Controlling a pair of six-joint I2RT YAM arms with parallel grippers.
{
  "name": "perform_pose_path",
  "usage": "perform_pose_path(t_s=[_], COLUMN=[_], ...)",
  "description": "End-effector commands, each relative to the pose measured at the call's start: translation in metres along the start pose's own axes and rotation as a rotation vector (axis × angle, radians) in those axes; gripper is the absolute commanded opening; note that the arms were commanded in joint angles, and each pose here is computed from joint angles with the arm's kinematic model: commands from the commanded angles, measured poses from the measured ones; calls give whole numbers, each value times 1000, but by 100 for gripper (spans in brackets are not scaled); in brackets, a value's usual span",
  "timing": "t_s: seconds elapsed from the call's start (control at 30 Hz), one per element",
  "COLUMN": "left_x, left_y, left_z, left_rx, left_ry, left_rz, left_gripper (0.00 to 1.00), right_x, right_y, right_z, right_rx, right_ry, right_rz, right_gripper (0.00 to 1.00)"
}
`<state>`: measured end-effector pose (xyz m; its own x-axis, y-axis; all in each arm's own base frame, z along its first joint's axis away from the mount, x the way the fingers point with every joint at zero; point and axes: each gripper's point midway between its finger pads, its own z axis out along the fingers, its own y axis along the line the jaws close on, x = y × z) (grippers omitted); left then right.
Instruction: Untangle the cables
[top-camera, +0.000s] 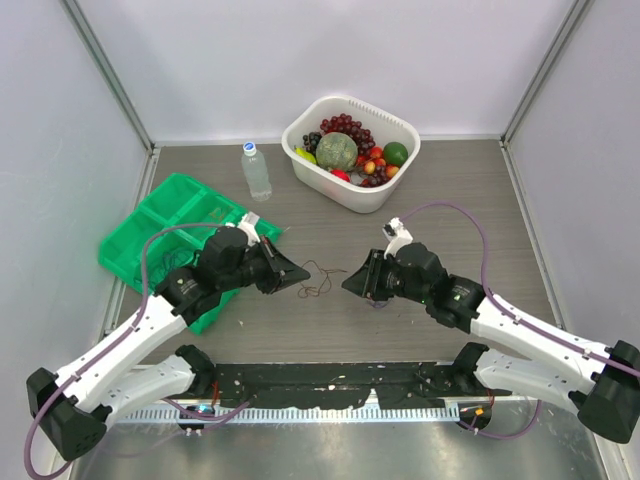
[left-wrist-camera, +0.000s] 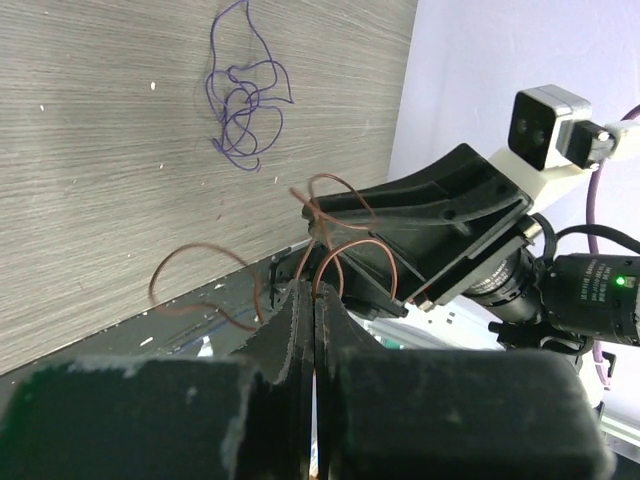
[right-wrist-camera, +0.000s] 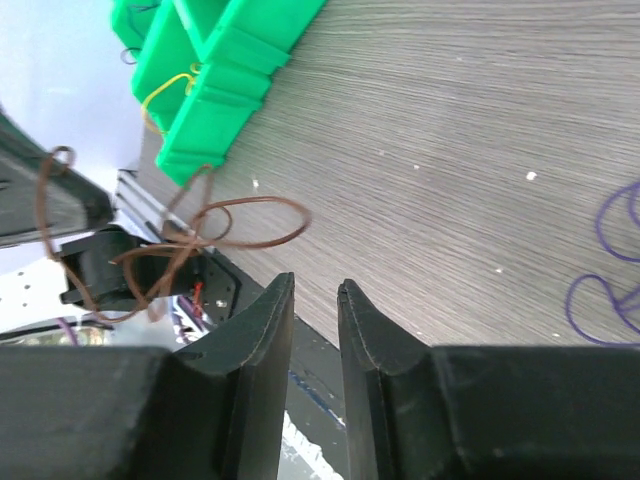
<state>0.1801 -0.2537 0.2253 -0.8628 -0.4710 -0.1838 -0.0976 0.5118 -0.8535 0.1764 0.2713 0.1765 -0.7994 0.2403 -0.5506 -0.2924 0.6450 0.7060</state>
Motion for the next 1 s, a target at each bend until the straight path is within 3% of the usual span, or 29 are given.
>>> perform_pose_path(t_s=[0.0,0.2,0.33,0.47,0.97], left_x=[-9,-14,-21,-20,-2], left_y=[-16,-31,-40,-51,-80], left_z=[-13,-19,-22,-17,-9], left_rx=[29,37,36,75,247], left_ry=[-44,-47,-81,-58,108], left_rz=[41,70,-5,-118,-329], left_gripper=[0,0,0,0,0], right_x=[-17,-20,-10,-3,-15], right_y=[-2,15,48,65,76], right_z=[-8,-19,-21,-20,-22], right_rx=[63,-8,-205,-326,-407], right_ry=[-45,-20,21,30,-69], right_rz=[-68,-201,-238,-236,-416], right_gripper=[31,51,59,61,62])
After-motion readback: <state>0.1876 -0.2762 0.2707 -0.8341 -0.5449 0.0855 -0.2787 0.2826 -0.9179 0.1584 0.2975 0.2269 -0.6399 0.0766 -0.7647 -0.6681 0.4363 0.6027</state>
